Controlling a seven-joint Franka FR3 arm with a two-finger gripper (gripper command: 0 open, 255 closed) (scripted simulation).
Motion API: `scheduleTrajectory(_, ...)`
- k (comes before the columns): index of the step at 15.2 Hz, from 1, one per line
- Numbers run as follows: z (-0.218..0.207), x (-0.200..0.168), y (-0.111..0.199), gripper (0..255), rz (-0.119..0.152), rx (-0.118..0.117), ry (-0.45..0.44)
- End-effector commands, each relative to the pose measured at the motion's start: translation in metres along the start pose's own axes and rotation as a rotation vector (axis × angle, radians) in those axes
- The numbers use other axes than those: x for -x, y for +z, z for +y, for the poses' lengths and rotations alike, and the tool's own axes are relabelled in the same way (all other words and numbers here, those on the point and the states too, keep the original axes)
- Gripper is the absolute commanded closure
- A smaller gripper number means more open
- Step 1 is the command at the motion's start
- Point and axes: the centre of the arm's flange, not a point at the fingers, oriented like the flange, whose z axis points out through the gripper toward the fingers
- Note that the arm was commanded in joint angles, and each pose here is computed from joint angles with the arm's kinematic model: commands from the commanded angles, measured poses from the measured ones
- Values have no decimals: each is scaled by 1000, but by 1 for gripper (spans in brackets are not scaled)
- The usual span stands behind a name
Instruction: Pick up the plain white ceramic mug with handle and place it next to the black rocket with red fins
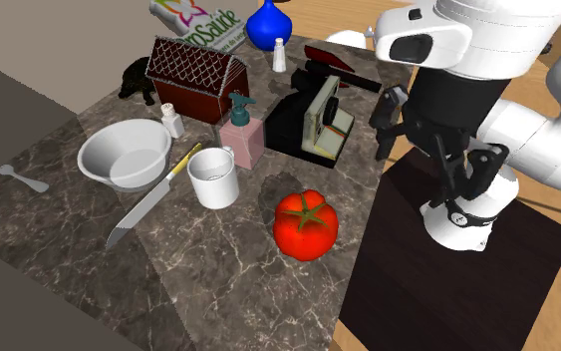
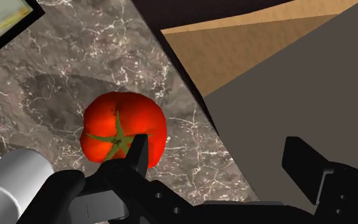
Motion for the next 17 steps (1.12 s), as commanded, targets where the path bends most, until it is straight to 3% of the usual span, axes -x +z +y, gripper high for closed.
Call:
scheduleTrajectory(1,22,-13,11,0,-1,2,-1)
scheduleTrajectory(17,180,-125,96,0,-19,13,-3)
